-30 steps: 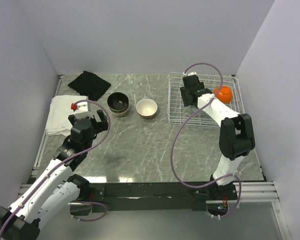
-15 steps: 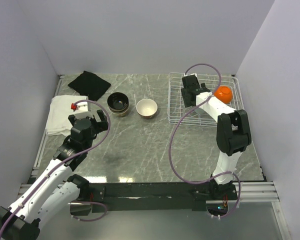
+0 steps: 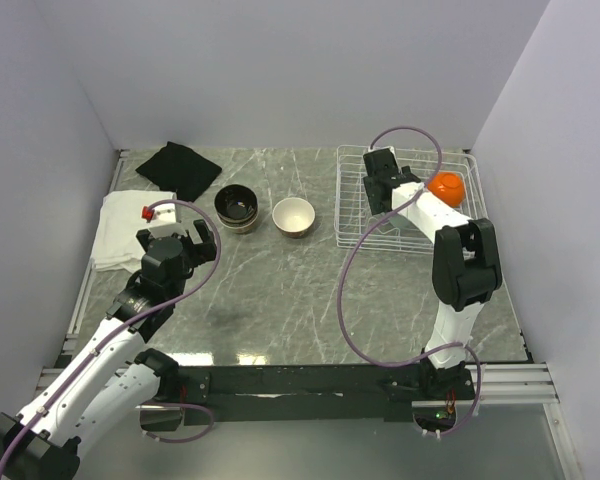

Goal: Unload the bowls from the dish rack

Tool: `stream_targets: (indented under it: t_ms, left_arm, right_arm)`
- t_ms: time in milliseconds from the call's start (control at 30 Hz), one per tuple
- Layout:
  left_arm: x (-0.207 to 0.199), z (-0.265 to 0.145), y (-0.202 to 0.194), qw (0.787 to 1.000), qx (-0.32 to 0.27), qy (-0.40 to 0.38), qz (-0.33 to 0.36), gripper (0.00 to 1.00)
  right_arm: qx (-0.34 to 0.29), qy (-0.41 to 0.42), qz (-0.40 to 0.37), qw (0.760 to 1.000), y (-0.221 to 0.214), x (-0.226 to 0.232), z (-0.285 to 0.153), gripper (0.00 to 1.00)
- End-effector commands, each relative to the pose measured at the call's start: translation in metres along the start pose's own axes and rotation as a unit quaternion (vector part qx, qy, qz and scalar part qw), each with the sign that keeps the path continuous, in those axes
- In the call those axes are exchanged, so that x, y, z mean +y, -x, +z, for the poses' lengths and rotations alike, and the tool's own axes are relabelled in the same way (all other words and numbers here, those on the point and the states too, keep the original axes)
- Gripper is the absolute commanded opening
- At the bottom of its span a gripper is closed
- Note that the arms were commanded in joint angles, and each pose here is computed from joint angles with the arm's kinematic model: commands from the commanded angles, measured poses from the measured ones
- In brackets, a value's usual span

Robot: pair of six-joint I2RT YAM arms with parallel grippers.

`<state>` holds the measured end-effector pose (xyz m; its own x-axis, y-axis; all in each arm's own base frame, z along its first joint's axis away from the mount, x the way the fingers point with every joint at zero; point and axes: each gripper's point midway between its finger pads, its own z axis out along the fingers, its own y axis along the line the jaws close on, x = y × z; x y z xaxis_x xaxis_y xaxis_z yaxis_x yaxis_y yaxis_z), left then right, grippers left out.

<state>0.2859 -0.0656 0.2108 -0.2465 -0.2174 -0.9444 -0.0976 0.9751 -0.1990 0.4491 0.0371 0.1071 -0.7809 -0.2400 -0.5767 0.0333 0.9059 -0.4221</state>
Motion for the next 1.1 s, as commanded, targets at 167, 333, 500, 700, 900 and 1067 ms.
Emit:
stream_targets:
  t_ms: [167, 333, 500, 700, 900, 1067]
  left_arm:
    - [-0.006, 0.002, 0.008, 1.0, -0.008, -0.012, 0.001, 0.99]
    - [-0.008, 0.002, 0.007, 1.0, -0.004, -0.016, -0.002, 0.99]
    - [-0.009, 0.003, 0.006, 1.0, 0.0, -0.016, -0.003, 0.99]
    - [-0.015, 0.003, 0.004, 0.999, 0.008, -0.03, -0.009, 0.99]
    - [-0.037, 0.004, 0.008, 0.997, 0.021, -0.074, -0.021, 0.99]
    - [-0.063, 0.011, 0.019, 0.993, 0.03, -0.11, -0.034, 0.99]
  right_arm:
    - [-0.032, 0.013, 0.02, 0.999, 0.03, -0.015, -0.033, 0.54]
    - [-0.051, 0.015, 0.031, 0.998, 0.04, -0.03, -0.047, 0.51]
    - [-0.062, 0.025, 0.044, 0.997, 0.044, -0.036, -0.055, 0.49]
    - [-0.072, 0.019, 0.061, 0.995, 0.046, -0.051, -0.063, 0.48]
    - [-0.101, 0.028, 0.079, 0.991, 0.061, -0.066, -0.087, 0.48]
    - [-0.123, 0.062, 0.096, 0.986, 0.076, -0.066, -0.111, 0.48]
